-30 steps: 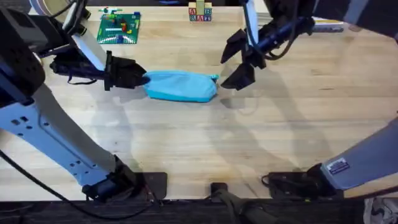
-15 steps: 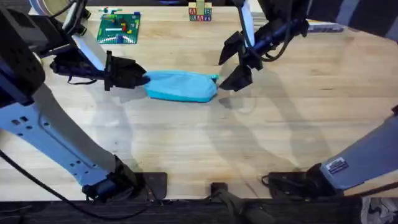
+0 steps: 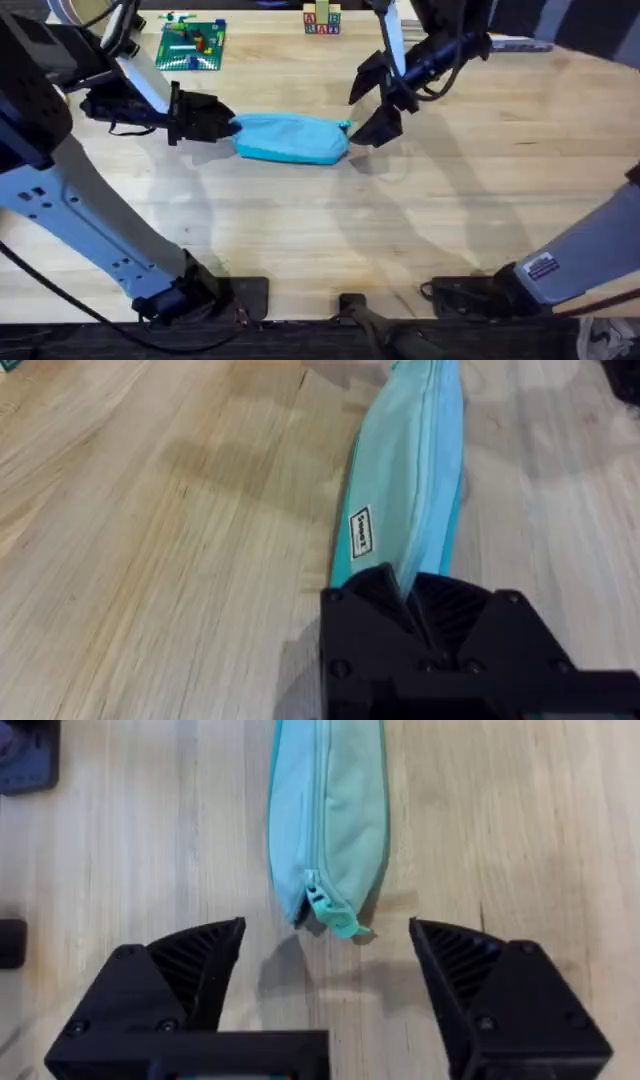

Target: Unzip the bag, pick up the pens from the table one at a time and place them inside, then zip the bag closed.

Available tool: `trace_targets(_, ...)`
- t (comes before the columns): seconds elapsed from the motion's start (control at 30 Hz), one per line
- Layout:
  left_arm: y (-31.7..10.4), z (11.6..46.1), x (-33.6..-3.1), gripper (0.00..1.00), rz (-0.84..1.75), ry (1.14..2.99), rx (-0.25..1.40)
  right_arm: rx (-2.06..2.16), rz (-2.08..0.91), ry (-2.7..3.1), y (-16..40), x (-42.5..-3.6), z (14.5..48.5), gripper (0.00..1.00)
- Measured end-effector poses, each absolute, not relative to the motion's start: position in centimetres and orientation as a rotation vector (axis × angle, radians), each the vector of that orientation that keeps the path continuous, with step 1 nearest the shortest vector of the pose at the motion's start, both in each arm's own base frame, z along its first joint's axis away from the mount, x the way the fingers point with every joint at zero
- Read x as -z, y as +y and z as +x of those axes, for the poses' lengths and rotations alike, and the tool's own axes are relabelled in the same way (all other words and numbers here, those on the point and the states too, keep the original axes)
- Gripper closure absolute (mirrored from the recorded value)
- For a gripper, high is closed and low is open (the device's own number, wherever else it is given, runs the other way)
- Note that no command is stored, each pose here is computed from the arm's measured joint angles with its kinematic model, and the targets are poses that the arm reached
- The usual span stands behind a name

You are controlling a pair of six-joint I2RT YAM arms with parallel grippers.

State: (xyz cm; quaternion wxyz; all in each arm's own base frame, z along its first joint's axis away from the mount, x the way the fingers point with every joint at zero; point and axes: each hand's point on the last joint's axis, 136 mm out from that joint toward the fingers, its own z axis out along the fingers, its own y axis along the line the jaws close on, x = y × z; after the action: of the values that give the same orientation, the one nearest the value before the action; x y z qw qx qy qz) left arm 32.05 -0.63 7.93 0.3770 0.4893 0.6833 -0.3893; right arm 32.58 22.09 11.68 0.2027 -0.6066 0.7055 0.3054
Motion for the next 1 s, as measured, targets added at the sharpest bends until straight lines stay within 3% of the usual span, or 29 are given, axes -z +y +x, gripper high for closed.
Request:
trace_targets(0.73,-0.6,32.1,-7.9,0.959,1.252,1.747,0.994,-0.875,-1.712,1.977,22.8,-9.9,32.8,0.014)
trace_targets(1.0,-0.6,32.1,-7.9,0.959,1.252,1.747,0.994,-0.869,-1.721,1.962,23.0,-9.9,32.8,0.112)
